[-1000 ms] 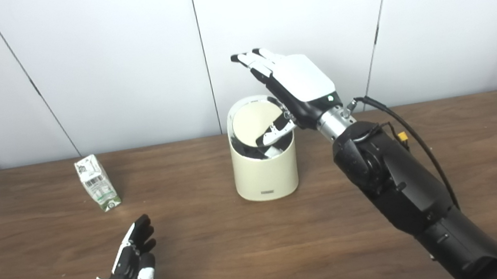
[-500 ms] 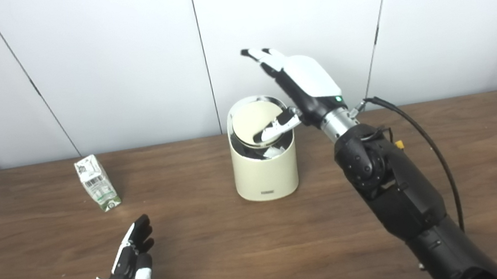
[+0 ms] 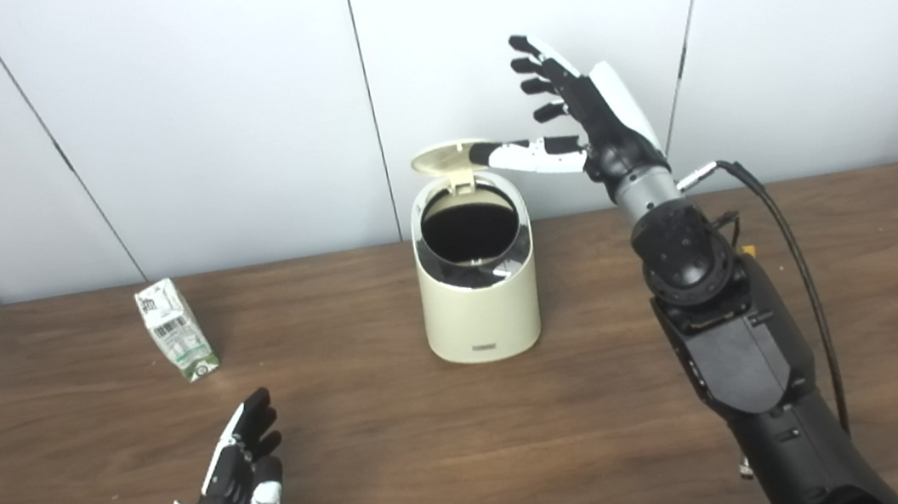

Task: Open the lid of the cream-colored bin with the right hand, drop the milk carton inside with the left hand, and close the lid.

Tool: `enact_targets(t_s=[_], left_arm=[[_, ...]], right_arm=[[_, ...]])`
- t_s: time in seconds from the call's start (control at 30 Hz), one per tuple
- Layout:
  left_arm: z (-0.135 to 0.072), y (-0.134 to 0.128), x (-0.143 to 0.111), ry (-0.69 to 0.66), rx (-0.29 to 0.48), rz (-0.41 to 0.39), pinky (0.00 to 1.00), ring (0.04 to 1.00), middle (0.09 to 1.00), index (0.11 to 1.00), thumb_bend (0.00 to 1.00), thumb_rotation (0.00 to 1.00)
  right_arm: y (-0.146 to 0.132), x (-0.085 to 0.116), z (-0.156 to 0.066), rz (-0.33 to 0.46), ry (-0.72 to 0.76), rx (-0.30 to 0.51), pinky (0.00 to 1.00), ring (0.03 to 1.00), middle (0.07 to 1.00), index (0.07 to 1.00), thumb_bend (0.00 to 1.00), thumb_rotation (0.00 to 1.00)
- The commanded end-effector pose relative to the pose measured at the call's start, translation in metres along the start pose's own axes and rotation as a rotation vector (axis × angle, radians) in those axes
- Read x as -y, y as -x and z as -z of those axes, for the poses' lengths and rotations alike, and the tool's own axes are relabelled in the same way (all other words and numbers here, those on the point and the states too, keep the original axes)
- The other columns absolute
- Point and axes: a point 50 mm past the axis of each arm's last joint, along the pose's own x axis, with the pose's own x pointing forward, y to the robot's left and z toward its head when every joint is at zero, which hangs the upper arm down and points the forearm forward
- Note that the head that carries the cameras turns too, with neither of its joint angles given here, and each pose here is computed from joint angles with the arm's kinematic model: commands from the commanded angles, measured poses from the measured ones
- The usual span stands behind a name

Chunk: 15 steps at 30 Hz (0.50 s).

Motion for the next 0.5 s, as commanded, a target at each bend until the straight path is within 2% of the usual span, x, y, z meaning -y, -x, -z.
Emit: enact_targets(t_s=[0.0, 0.13, 0.3, 0.43, 0.47], left_arm=[[0.010, 0.024, 0.001, 0.025, -0.051, -0.013, 0.89, 0.925, 0.938, 0.940, 0.35, 0.69], [0.008, 0.024, 0.002, 0.038, -0.051, -0.014, 0.90, 0.926, 0.941, 0.944, 0.34, 0.67], [0.008, 0.024, -0.001, 0.010, -0.049, -0.012, 0.89, 0.918, 0.935, 0.938, 0.35, 0.71], [0.007, 0.025, -0.001, 0.028, -0.052, -0.011, 0.91, 0.926, 0.943, 0.946, 0.36, 0.71], [0.007, 0.026, -0.001, 0.027, -0.051, -0.012, 0.90, 0.924, 0.939, 0.943, 0.37, 0.71]], right_arm=[[0.001, 0.020, -0.009, 0.058, -0.003, 0.061, 0.73, 0.842, 0.855, 0.886, 0.67, 0.45], [0.022, 0.026, 0.004, 0.042, -0.004, 0.047, 0.73, 0.826, 0.853, 0.878, 0.61, 0.53], [0.060, 0.032, 0.022, 0.020, 0.014, -0.011, 0.75, 0.810, 0.851, 0.873, 0.54, 0.63], [0.095, 0.033, 0.040, 0.006, -0.094, -0.034, 0.74, 0.811, 0.852, 0.870, 0.53, 0.60], [0.103, 0.033, 0.044, 0.007, -0.106, -0.044, 0.77, 0.842, 0.873, 0.873, 0.54, 0.62]])
